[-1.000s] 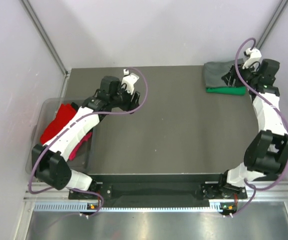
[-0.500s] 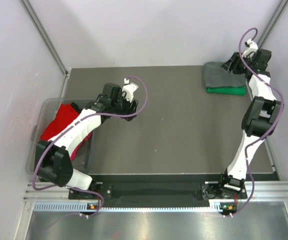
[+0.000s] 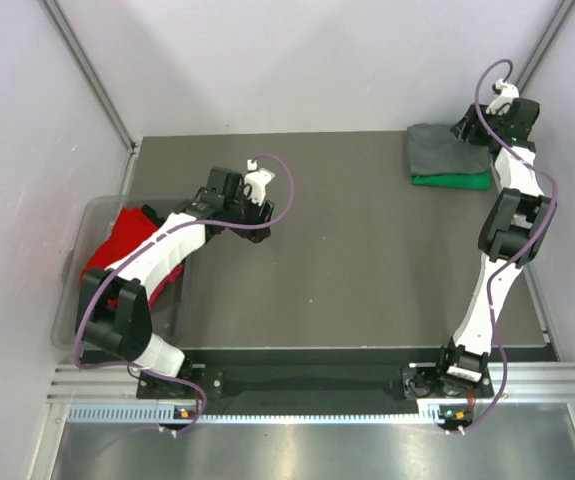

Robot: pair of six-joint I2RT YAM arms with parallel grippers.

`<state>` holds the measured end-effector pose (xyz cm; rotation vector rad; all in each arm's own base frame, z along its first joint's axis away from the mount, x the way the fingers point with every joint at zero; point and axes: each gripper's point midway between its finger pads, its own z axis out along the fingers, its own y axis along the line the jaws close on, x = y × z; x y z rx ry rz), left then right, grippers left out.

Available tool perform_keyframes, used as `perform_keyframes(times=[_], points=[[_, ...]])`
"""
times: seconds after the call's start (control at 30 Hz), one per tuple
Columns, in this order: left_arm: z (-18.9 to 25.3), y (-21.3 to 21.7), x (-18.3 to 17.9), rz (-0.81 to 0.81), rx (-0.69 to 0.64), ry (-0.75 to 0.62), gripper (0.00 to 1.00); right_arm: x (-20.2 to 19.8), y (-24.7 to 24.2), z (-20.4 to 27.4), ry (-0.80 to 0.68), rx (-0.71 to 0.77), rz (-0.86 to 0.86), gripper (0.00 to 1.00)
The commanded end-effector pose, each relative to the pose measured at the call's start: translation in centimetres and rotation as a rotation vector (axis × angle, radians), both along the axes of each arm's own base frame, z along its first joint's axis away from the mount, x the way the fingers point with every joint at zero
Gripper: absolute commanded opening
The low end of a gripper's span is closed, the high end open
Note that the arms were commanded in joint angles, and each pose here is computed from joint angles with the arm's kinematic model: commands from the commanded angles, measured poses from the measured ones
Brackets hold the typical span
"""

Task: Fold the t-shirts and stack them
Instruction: Neatly place the folded tshirt to the corner

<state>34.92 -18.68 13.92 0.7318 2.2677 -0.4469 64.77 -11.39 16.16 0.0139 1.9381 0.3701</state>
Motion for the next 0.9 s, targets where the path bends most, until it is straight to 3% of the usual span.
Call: perform_keyframes(times=[0.0, 0.4, 0.57, 0.87], points=[[0.8, -0.3, 0.3, -0.006, -0.030, -0.011, 0.60, 1.4, -3.3, 1.7, -0.076, -0.100, -0.073, 0.61], [0.6, 0.9, 0.6, 0.017, -0.040, 0.005, 0.60, 2.7, -6.4, -1.9, -0.038, -0.207, -0.166, 0.63], [0.5, 1.2, 0.6, 0.026, -0.050, 0.011, 0.60, 2.9, -8.4, -1.7, -0.038, -0.278, -0.249, 0.64], [0.3, 1.5, 0.9, 0.033, -0.056, 0.021, 0.60, 4.1, -8.1, -0.5, -0.107, -0.388, -0.238, 0.65]])
